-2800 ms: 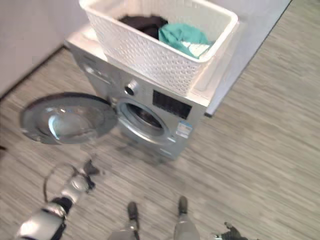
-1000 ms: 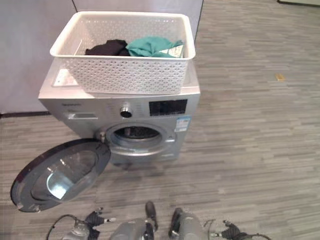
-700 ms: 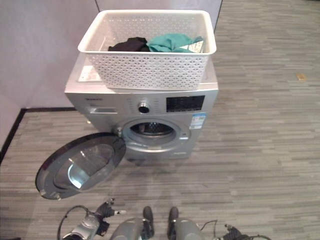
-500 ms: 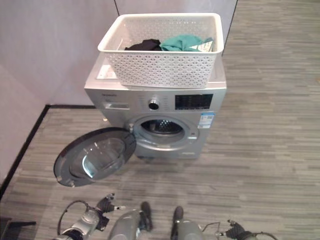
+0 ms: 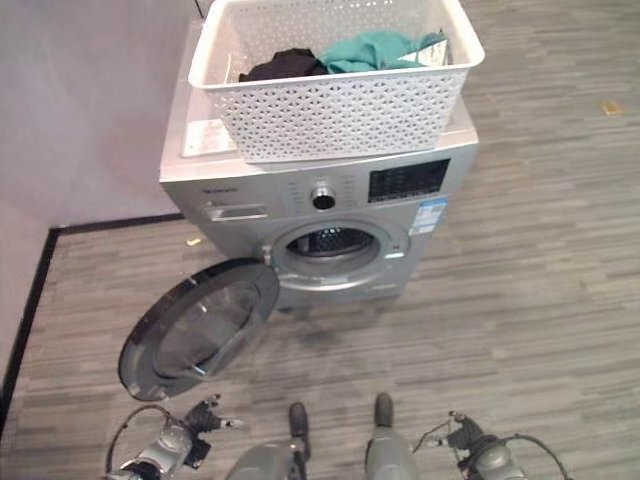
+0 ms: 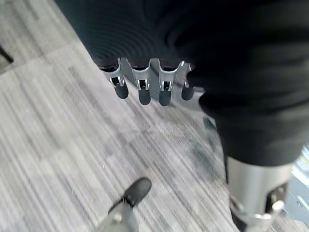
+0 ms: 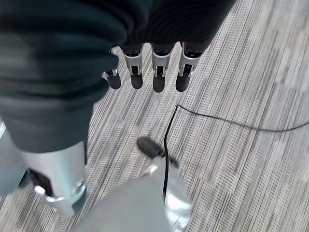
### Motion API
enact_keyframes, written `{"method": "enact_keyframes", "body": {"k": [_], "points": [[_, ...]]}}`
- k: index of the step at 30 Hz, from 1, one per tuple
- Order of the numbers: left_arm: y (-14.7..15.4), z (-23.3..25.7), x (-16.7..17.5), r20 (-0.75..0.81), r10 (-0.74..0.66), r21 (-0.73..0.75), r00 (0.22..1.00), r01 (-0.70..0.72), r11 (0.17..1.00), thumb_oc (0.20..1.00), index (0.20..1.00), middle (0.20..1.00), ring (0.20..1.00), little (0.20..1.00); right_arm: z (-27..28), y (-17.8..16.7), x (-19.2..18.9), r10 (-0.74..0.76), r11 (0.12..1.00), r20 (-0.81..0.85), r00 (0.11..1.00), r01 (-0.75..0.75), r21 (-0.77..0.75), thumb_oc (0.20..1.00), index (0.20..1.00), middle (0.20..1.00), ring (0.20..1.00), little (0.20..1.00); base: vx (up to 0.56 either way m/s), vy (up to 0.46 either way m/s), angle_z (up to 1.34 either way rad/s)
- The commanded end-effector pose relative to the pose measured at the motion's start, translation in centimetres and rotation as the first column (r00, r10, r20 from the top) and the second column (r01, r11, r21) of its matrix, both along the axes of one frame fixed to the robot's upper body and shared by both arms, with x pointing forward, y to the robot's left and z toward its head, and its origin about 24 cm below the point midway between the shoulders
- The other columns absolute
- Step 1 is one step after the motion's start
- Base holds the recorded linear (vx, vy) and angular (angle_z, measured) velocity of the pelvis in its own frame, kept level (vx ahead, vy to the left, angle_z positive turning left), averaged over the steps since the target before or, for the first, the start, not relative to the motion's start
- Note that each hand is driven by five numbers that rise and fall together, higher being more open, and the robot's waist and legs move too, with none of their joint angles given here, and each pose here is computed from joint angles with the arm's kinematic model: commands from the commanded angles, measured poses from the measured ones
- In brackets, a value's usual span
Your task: Grab the laundry basket,head to the washer,open it,put in the laundry and shut it.
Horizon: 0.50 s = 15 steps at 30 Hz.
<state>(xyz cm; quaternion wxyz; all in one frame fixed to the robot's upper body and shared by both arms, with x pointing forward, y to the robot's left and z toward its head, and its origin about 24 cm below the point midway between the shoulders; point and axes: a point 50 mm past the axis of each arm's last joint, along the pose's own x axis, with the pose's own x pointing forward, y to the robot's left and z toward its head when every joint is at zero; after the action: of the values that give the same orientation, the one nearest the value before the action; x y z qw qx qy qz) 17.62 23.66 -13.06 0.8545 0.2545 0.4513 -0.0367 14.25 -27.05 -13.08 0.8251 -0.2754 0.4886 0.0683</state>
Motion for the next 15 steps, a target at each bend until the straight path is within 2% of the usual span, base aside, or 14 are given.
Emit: {"method": "enact_keyframes", "body": {"k": [1, 7, 12, 15], "points": [[0.3, -0.2, -0.6, -0.013, -0.003, 0.02, 1.0, 0.003, 1.0, 1.0, 1.0, 1.0, 1.0, 1.0, 0.0, -0.2, -0.1, 0.059, 0.998, -0.017, 0.998, -0.059, -0.03, 1.0, 1.0, 1.0, 1.0, 1.0, 0.05, 0.007, 0.07], [0.1, -0.9, -1.9, -0.064, 0.006, 0.014, 0.998, -0.005, 1.0, 1.0, 1.0, 1.0, 1.0, 1.0, -0.7, -0.4, -2.0, -0.004, 1.0, -0.066, 0.998, 0.003, -0.013, 1.0, 1.0, 1.0, 1.0, 1.0, 0.03, -0.008, -0.03], [-0.2, -1.7, -3.6, -0.135, 0.005, 0.004, 0.991, -0.004, 1.0, 1.0, 1.0, 1.0, 1.0, 1.0, -1.2, -0.9, -3.8, -0.167, 0.984, -0.093, 0.982, 0.172, 0.049, 1.0, 1.0, 1.0, 1.0, 1.0, 0.01, -0.009, 0.0], [-0.4, -2.3, -5.0, -0.185, 0.013, -0.012, 0.983, -0.015, 1.0, 1.0, 1.0, 1.0, 1.0, 1.0, -1.6, -1.4, -6.0, -0.326, 0.934, -0.138, 0.935, 0.341, 0.104, 1.0, 1.0, 1.0, 1.0, 1.0, 0.01, -0.021, -0.01]]}}
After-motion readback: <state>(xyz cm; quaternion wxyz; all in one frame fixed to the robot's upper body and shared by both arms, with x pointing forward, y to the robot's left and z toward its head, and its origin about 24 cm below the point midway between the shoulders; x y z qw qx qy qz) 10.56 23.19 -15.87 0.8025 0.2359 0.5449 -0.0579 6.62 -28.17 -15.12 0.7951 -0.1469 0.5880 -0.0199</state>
